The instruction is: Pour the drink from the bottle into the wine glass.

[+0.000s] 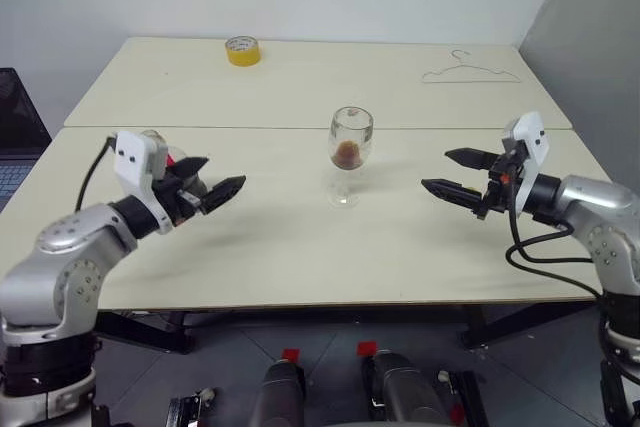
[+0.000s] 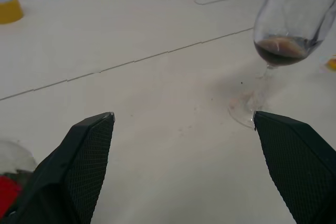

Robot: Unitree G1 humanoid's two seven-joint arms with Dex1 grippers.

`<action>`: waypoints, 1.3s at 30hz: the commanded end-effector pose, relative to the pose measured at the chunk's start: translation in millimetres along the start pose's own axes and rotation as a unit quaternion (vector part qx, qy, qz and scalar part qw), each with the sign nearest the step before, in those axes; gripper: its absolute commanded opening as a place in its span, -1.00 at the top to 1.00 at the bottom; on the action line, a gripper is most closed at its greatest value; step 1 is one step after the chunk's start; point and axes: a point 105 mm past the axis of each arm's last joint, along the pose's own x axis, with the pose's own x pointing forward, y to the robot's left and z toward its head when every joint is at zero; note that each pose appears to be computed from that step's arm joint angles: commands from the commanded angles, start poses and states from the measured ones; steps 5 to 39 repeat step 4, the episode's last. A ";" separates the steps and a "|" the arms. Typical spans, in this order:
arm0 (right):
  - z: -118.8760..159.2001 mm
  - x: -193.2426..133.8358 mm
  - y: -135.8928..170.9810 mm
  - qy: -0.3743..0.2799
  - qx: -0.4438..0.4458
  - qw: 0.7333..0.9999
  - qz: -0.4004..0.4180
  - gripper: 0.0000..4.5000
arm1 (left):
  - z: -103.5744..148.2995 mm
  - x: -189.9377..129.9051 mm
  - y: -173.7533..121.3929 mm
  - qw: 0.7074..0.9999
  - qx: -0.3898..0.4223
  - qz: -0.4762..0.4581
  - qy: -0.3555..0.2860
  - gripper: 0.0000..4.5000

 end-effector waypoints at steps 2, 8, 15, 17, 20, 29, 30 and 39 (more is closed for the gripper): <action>6.6 -2.6 0.8 -0.030 -0.005 0.999 -0.021 -1.00 | 2.2 -1.6 -6.2 1.000 0.020 0.010 -0.020 -0.99; 4.6 -1.0 0.6 -0.033 -0.001 0.999 -0.024 -1.00 | 0.2 -0.7 -9.2 0.999 0.019 0.016 -0.030 -0.99; 4.6 -1.0 0.6 -0.033 -0.001 0.999 -0.024 -1.00 | 0.2 -0.7 -9.2 0.999 0.019 0.016 -0.030 -0.99; 4.6 -1.0 0.6 -0.033 -0.001 0.999 -0.024 -1.00 | 0.2 -0.7 -9.2 0.999 0.019 0.016 -0.030 -0.99; 4.6 -1.0 0.6 -0.033 -0.001 0.999 -0.024 -1.00 | 0.2 -0.7 -9.2 0.999 0.019 0.016 -0.030 -0.99; 4.6 -1.0 0.6 -0.033 -0.001 0.999 -0.024 -1.00 | 0.2 -0.7 -9.2 0.999 0.019 0.016 -0.030 -0.99; 4.6 -1.0 0.6 -0.033 -0.001 0.999 -0.024 -1.00 | 0.2 -0.7 -9.2 0.999 0.019 0.016 -0.030 -0.99; 4.6 -1.0 0.6 -0.033 -0.001 0.999 -0.024 -1.00 | 0.2 -0.7 -9.2 0.999 0.019 0.016 -0.030 -0.99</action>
